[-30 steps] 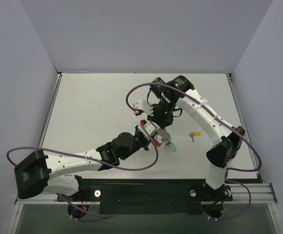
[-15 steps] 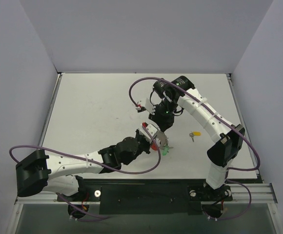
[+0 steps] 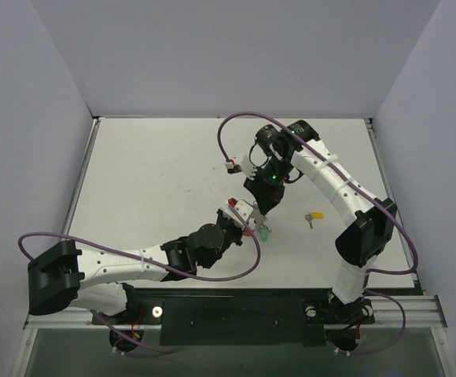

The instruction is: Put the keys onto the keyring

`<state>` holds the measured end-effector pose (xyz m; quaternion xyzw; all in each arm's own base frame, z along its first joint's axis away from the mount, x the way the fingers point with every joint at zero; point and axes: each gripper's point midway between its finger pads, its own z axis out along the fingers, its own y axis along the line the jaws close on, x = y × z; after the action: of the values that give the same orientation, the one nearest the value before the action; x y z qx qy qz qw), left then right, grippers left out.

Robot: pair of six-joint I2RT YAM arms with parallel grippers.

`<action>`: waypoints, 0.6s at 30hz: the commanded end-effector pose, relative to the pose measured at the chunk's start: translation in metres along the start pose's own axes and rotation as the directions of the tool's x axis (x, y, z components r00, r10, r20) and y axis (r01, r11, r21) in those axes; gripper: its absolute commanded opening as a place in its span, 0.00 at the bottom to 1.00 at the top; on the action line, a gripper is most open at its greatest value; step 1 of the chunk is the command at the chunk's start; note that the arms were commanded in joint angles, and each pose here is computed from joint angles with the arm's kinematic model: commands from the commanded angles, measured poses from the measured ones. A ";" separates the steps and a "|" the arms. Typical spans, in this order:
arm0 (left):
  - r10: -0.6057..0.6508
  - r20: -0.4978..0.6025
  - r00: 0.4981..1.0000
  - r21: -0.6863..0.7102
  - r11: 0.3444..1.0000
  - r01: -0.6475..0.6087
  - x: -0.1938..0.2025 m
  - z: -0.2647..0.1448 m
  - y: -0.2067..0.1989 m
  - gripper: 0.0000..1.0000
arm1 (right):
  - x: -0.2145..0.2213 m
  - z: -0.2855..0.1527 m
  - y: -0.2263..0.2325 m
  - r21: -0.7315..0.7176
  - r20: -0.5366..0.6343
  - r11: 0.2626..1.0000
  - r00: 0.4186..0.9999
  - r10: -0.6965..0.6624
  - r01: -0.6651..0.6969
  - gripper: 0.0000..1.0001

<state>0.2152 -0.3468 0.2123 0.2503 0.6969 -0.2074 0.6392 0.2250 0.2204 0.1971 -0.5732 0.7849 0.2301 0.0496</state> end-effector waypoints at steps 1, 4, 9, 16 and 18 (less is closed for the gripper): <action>-0.054 0.110 0.992 0.026 0.998 0.052 -0.037 0.002 -0.008 0.00 | 0.004 -0.002 0.012 -0.070 0.011 0.996 0.998 0.059 -0.058 0.00; -0.054 0.110 0.992 0.046 0.998 0.049 -0.034 0.000 -0.010 0.00 | 0.003 -0.006 0.010 -0.061 0.033 0.996 0.998 0.063 -0.060 0.00; -0.046 0.109 0.993 0.062 0.997 0.039 -0.031 -0.004 -0.010 0.00 | 0.003 -0.009 0.007 -0.054 0.048 0.996 0.997 0.068 -0.065 0.00; -0.011 0.122 0.992 0.048 0.999 0.005 -0.029 -0.009 -0.002 0.00 | 0.003 -0.013 0.013 -0.074 0.069 0.995 0.995 0.066 -0.061 0.00; -0.005 0.133 0.991 0.046 0.999 -0.001 -0.030 -0.010 0.000 0.00 | 0.005 -0.011 0.015 -0.086 0.068 0.994 0.995 0.066 -0.060 0.00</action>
<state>0.2093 -0.3441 0.1992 0.2820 0.6879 -0.2048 0.6366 0.2290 0.2179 0.1999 -0.5441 0.7956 0.2610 0.0537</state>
